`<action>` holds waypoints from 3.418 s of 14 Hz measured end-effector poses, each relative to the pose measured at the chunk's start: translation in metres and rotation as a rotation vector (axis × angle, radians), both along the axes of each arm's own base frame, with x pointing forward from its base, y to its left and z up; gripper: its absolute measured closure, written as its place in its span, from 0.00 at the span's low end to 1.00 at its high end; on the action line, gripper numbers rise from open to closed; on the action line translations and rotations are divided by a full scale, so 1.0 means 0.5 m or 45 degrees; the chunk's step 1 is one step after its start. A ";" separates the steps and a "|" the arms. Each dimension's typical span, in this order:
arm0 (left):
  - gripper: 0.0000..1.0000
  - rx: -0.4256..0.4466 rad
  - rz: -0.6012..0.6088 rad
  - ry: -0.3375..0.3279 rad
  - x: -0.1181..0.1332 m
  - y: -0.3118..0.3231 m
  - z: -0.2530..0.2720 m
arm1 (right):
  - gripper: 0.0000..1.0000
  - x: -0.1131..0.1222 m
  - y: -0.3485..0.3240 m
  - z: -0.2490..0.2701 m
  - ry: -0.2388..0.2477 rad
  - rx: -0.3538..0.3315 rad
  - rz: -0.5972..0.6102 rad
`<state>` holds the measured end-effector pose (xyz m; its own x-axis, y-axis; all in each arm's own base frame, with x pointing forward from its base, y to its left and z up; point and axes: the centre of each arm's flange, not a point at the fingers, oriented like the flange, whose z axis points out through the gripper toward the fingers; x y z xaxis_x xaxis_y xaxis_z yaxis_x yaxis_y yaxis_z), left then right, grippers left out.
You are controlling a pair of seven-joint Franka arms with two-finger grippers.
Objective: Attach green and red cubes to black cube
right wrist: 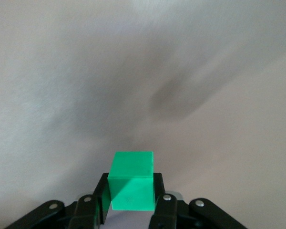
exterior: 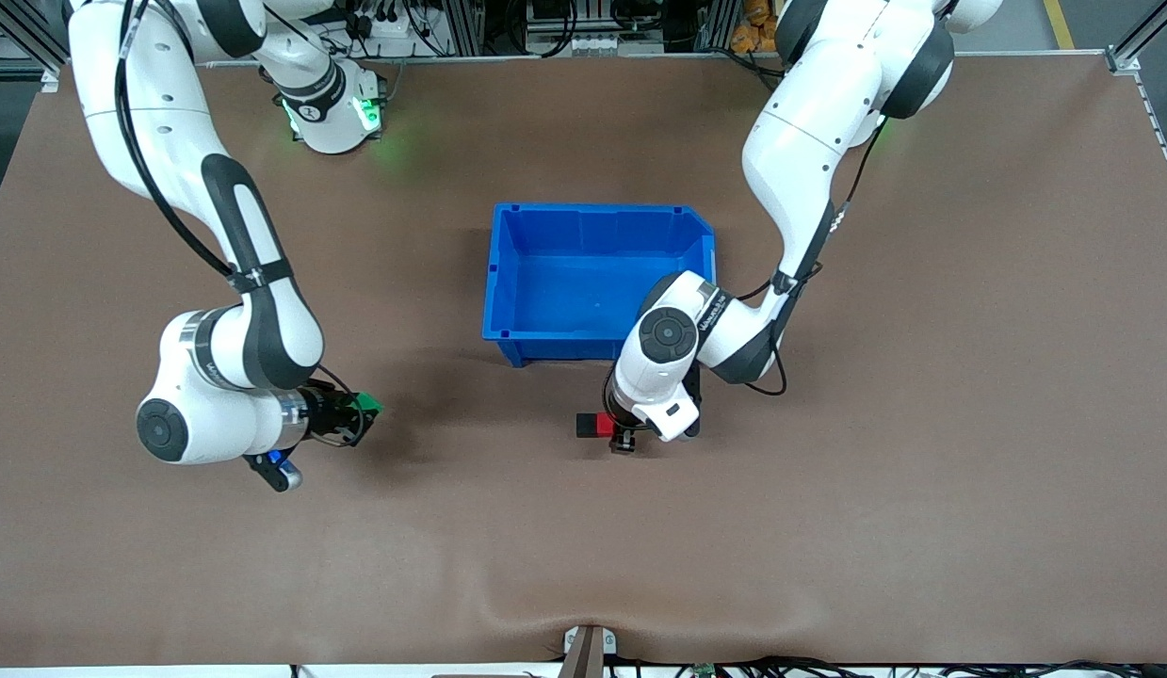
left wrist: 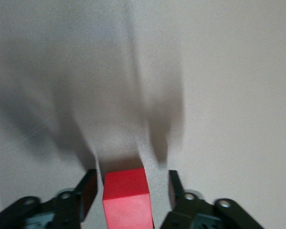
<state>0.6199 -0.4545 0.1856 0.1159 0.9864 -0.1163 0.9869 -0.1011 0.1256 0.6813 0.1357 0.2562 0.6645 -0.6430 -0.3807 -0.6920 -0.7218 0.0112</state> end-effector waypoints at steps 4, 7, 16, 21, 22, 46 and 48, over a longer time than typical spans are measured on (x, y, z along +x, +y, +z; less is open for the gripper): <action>0.00 0.053 -0.066 -0.077 0.005 -0.014 0.033 | 0.61 0.004 0.052 0.014 -0.010 -0.009 -0.134; 0.00 0.128 -0.128 -0.111 0.014 -0.010 0.123 | 0.61 0.007 0.106 0.023 -0.021 -0.011 -0.317; 0.00 0.246 -0.410 -0.133 0.112 0.209 0.345 | 0.61 0.004 0.254 0.015 -0.061 0.052 -0.754; 0.00 0.299 -0.589 -0.102 0.105 0.373 0.409 | 0.61 -0.011 0.337 -0.023 -0.104 0.059 -0.939; 0.00 0.304 -0.619 -0.092 0.093 0.396 0.418 | 0.61 -0.015 0.355 -0.031 -0.116 0.062 -0.961; 0.00 0.298 -1.636 -0.004 -0.113 0.767 0.733 | 0.37 -0.083 0.548 -0.132 -0.128 0.070 -1.058; 0.00 0.287 -1.744 0.016 -0.117 0.786 0.755 | 0.17 -0.084 0.551 -0.132 -0.127 0.070 -1.056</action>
